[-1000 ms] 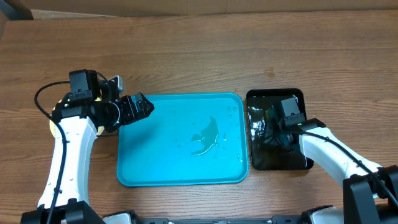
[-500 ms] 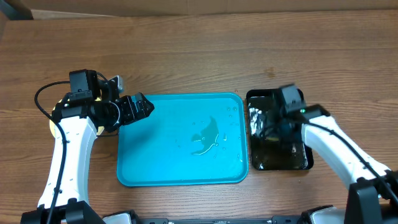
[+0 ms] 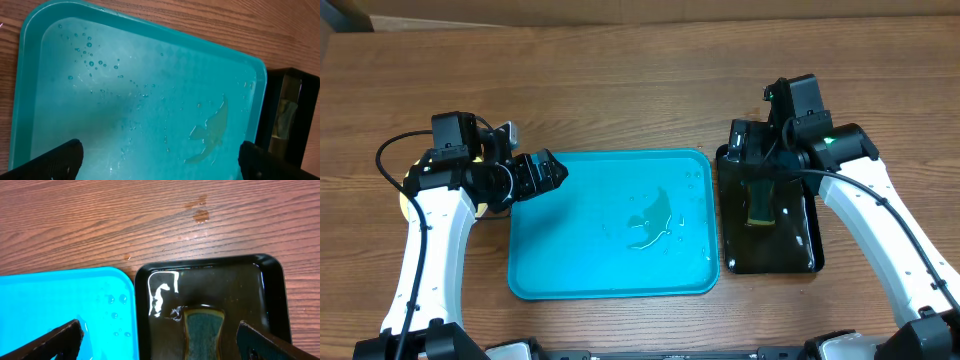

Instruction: Clean dirty plates on tray and stack at the side

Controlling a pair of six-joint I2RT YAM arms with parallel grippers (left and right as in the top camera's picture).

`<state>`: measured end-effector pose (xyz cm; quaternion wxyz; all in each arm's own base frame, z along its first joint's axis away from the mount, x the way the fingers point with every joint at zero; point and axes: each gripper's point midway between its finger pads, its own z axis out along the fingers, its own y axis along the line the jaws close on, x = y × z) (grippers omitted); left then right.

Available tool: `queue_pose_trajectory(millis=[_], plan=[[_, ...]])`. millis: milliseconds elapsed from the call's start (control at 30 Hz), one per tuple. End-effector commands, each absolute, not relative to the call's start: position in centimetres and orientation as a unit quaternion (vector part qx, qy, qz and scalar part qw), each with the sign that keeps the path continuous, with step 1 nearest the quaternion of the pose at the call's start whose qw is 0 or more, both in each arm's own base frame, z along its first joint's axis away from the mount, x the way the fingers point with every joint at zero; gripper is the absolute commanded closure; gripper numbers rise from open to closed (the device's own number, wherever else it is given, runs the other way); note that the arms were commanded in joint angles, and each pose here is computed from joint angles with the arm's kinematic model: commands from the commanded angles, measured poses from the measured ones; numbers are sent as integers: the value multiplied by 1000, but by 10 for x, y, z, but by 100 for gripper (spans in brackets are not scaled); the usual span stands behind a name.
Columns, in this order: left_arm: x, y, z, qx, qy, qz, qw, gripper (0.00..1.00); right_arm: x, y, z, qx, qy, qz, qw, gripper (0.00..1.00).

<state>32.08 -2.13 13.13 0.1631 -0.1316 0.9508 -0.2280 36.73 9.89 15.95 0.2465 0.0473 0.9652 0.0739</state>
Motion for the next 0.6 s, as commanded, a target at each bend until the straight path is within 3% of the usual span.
queue_pose_trajectory(millis=[0,567], plan=[[324,-21,135,-119,952,-225,170,0,370,99,171,44,961,74,264,0],[324,-21,135,-119,952,-225,170,0,367,99,187,44,954,81,284,0]])
